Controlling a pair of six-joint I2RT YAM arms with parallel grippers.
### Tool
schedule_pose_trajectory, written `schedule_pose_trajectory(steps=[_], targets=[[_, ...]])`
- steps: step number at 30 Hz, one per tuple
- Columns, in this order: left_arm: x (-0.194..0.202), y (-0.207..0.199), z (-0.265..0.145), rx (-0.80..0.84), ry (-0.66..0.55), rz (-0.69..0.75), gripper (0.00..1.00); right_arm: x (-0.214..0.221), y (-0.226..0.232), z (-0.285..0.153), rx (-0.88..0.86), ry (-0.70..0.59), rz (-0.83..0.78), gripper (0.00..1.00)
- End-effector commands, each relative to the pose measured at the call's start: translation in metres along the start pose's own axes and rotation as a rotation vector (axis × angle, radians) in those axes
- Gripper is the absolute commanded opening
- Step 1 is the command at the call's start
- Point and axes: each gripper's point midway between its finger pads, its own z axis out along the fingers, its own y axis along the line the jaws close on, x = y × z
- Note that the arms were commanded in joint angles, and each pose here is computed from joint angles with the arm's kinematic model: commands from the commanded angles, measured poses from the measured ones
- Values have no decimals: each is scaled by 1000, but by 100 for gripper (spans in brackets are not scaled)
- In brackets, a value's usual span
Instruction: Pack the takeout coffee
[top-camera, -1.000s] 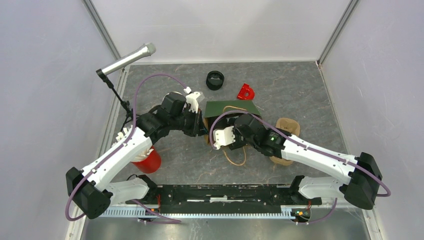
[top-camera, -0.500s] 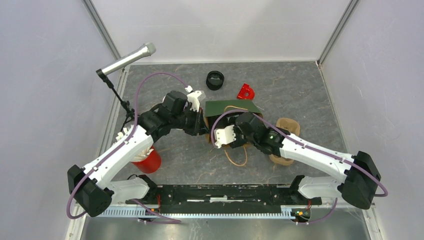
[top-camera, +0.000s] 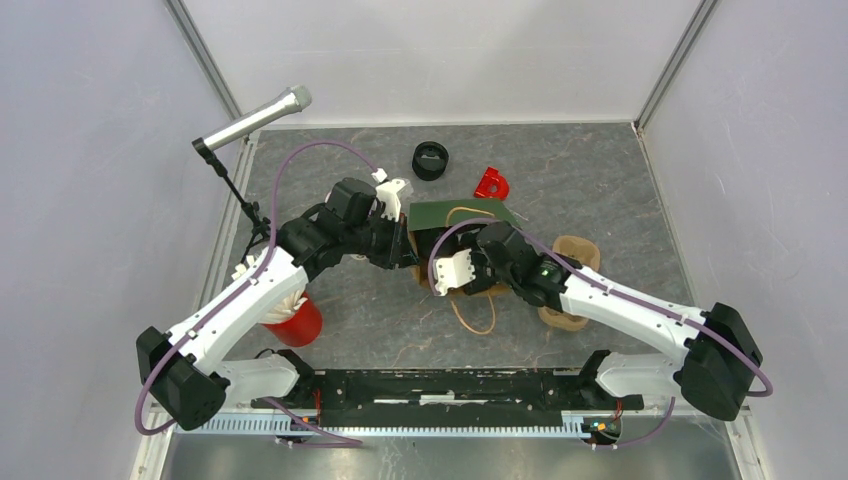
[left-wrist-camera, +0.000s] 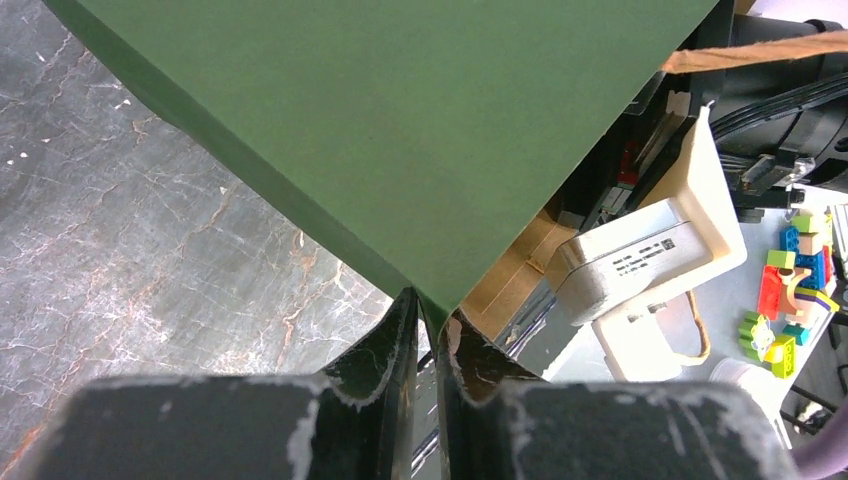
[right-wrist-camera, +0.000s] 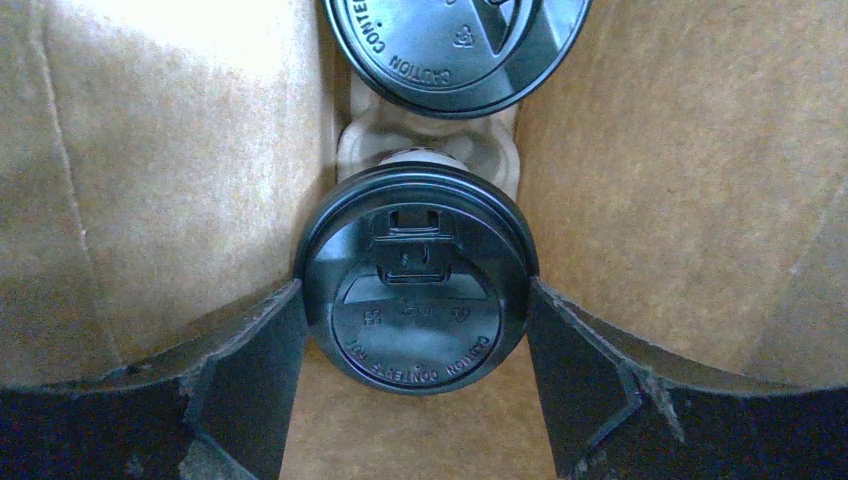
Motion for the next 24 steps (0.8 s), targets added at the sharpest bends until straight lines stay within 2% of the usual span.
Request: schedule_pose_trajectory(steps=[1,24], targets=[[-13,-14,-7,52,-25,56,17,-4,-3,3,20,-31,-28,51],[-11,-16,-7,61,-13,46,17,2,-2,16,34,-12,-39,50]])
